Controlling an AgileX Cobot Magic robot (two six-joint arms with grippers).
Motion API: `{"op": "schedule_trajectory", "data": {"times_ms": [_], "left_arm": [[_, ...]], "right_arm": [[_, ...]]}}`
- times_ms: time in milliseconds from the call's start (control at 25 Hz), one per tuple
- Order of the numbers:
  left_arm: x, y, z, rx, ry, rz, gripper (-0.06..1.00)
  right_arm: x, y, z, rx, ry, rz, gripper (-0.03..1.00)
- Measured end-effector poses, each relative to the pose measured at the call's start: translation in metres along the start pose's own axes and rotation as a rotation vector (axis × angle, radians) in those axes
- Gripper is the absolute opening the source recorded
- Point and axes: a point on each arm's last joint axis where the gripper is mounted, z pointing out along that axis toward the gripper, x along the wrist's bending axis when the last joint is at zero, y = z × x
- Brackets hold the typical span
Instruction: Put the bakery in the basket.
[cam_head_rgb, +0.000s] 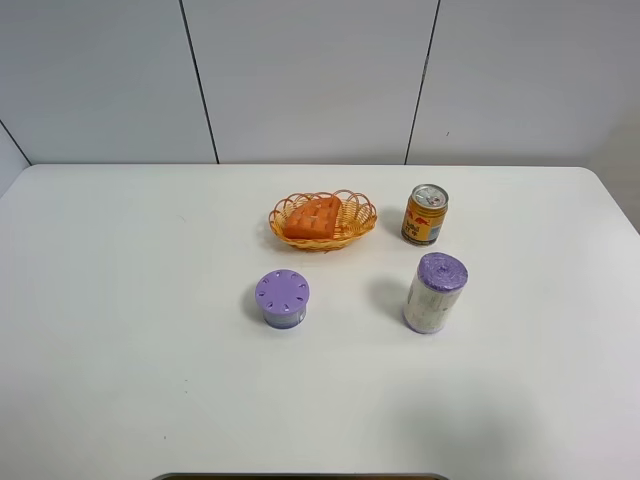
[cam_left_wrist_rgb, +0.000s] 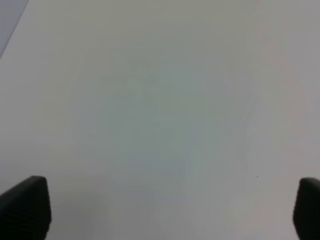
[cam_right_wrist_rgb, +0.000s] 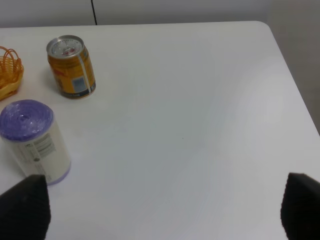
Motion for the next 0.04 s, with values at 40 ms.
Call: {"op": "schedule_trajectory", "data": {"times_ms": [40], "left_arm": [[0.0000, 0.0000, 0.0000, 0.000, 0.000, 0.000, 0.99]], "right_arm": [[0.0000, 0.0000, 0.0000, 0.000, 0.000, 0.000, 0.91]]}}
